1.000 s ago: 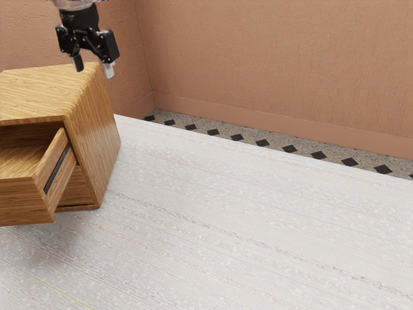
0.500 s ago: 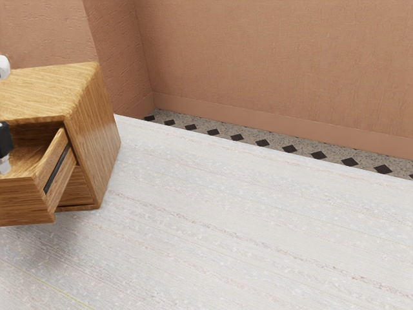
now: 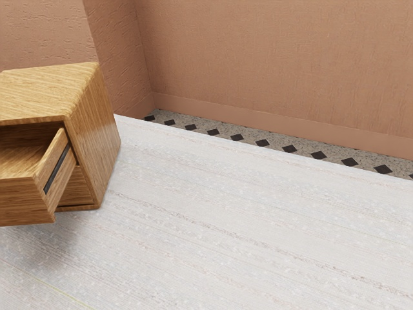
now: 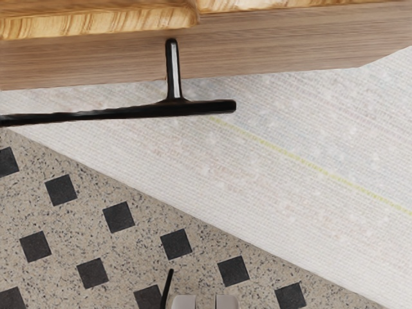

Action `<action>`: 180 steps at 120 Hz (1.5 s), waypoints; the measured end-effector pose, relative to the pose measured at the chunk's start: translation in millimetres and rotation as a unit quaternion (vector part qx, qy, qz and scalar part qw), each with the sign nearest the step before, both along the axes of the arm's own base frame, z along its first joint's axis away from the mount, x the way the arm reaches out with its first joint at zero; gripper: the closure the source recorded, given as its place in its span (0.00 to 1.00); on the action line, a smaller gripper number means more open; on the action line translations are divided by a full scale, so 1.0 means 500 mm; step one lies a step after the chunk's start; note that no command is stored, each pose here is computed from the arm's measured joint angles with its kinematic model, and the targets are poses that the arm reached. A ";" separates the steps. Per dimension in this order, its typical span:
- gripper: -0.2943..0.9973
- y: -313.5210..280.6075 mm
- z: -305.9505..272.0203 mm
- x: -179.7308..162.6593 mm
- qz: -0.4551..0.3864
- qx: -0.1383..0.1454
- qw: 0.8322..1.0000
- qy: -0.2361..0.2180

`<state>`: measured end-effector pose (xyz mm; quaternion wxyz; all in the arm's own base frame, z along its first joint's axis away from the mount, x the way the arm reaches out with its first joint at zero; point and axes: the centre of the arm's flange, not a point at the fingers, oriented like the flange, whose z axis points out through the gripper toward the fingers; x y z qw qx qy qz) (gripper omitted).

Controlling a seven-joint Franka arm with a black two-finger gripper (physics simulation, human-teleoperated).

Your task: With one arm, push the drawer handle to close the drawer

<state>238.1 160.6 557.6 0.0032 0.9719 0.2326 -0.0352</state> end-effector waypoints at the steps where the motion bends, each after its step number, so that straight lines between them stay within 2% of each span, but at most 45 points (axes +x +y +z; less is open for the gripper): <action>1: 0.82 0.004 -0.003 0.001 0.002 0.000 1.000 0.000; 54: 0.83 0.090 -0.112 0.087 0.039 -0.003 0.999 0.011; 94: 0.84 0.125 -0.094 0.145 0.042 0.032 0.999 -0.009; 128: 0.84 0.165 -0.077 0.228 0.045 0.056 0.997 -0.011; 180: 0.84 0.221 -0.089 0.345 0.048 0.055 0.997 -0.012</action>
